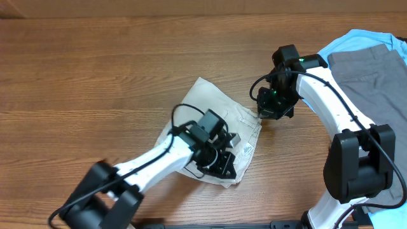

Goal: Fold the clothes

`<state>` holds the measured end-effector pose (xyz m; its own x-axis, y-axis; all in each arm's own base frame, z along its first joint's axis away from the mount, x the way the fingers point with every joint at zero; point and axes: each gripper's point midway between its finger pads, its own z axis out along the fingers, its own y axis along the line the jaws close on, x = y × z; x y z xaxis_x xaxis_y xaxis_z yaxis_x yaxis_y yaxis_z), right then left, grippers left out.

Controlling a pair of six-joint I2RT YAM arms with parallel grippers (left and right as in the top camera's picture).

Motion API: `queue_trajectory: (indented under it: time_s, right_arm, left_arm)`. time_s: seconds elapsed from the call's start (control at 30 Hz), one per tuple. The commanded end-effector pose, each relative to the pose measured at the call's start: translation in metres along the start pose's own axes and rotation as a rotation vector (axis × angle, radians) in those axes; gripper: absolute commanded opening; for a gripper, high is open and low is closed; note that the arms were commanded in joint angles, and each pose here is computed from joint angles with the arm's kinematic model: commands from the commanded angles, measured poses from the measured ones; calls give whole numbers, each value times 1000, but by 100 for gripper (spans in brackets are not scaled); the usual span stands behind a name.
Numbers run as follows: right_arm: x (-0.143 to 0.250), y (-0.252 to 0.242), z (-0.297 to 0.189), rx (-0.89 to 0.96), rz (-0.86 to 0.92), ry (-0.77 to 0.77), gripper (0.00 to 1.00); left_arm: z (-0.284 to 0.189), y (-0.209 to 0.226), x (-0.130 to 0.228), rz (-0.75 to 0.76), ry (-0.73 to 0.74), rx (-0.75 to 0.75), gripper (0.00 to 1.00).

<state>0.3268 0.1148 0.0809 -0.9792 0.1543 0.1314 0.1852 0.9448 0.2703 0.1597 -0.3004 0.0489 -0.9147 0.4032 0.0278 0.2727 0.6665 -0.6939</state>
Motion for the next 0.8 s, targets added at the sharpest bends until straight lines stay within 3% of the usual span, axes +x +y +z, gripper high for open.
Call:
queue_trajectory:
  time_s: [0.0, 0.03, 0.07, 0.27, 0.47, 0.77]
  right_arm:
    - [-4, -3, -5, 19, -1, -14, 49]
    - [-2, -4, -5, 21, 0, -8, 80]
    - [-2, -4, -5, 21, 1, -7, 100]
    - [-4, -3, -5, 17, -2, -17, 100]
    - [-11, 0, -5, 7, -11, -45, 100]
    - [-39, 11, -8, -34, -47, -156, 100]
  left_arm:
    - [23, 26, 3, -101, 18, -37, 4]
    - [28, 30, 2, -118, 21, -36, 4]
    - [32, 33, 3, -127, 30, -31, 4]
    - [57, 37, 13, -127, 98, -10, 4]
    - [46, 16, 4, -83, 73, 54, 4]
    - [-33, -51, -30, 110, -187, 137, 4]
